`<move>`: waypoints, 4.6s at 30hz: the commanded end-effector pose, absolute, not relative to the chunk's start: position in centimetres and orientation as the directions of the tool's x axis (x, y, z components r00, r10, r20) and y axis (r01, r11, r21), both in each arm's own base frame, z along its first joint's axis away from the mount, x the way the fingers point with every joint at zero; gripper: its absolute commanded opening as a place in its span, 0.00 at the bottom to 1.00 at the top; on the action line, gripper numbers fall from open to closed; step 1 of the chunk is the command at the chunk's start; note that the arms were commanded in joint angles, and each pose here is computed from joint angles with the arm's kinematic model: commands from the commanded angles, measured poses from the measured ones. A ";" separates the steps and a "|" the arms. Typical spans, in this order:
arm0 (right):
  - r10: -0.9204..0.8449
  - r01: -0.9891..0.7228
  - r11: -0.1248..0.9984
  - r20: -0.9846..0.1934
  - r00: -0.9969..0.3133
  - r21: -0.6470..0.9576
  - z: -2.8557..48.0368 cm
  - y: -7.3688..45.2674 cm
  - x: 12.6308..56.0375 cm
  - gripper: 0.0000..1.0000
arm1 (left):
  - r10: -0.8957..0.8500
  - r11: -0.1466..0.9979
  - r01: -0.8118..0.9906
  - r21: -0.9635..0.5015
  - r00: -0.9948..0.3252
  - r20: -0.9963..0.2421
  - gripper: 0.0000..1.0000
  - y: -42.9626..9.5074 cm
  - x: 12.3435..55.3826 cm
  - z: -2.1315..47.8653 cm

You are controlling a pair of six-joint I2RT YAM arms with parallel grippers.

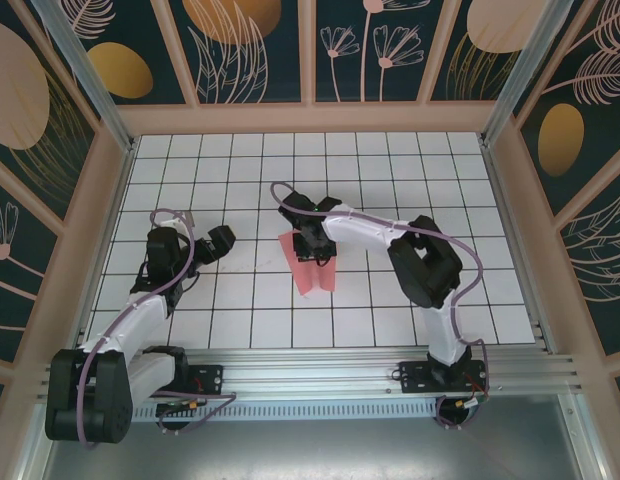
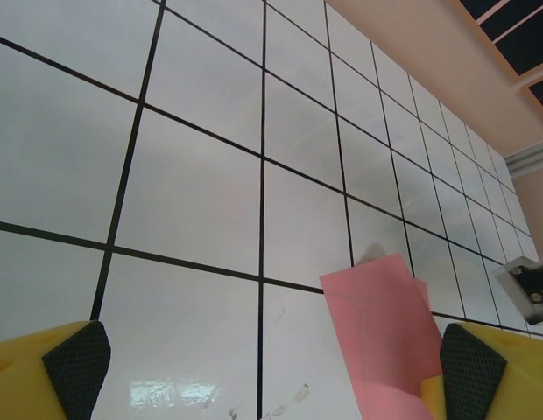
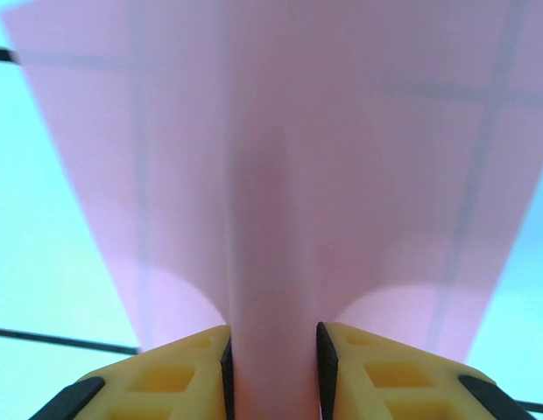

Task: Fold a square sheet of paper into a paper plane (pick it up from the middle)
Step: Fold the square sheet of paper in half at the center of the table.

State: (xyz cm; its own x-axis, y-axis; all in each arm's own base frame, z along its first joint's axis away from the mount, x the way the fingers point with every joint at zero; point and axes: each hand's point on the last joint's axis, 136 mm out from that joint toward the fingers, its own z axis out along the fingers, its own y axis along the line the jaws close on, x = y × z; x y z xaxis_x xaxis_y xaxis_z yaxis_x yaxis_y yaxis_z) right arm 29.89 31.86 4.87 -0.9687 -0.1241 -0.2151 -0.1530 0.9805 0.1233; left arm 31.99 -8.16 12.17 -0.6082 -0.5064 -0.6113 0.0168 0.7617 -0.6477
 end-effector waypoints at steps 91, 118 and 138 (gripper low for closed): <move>0.159 0.028 0.880 -0.239 -0.958 0.474 4.4 23.3 30.3 0.65 | -0.263 0.604 0.288 -0.743 -0.808 -0.527 0.73 -23.4 33.1 13.2; 0.140 -0.008 0.819 -0.213 -0.967 0.574 4.3 21.0 29.8 0.43 | -0.280 0.628 0.236 -0.742 -0.821 -0.498 0.64 -26.3 33.2 12.0; 0.087 -0.027 0.861 -0.199 -0.976 0.508 3.2 23.2 30.3 0.49 | -0.244 0.616 0.228 -0.754 -0.855 -0.458 0.52 -28.5 33.0 11.2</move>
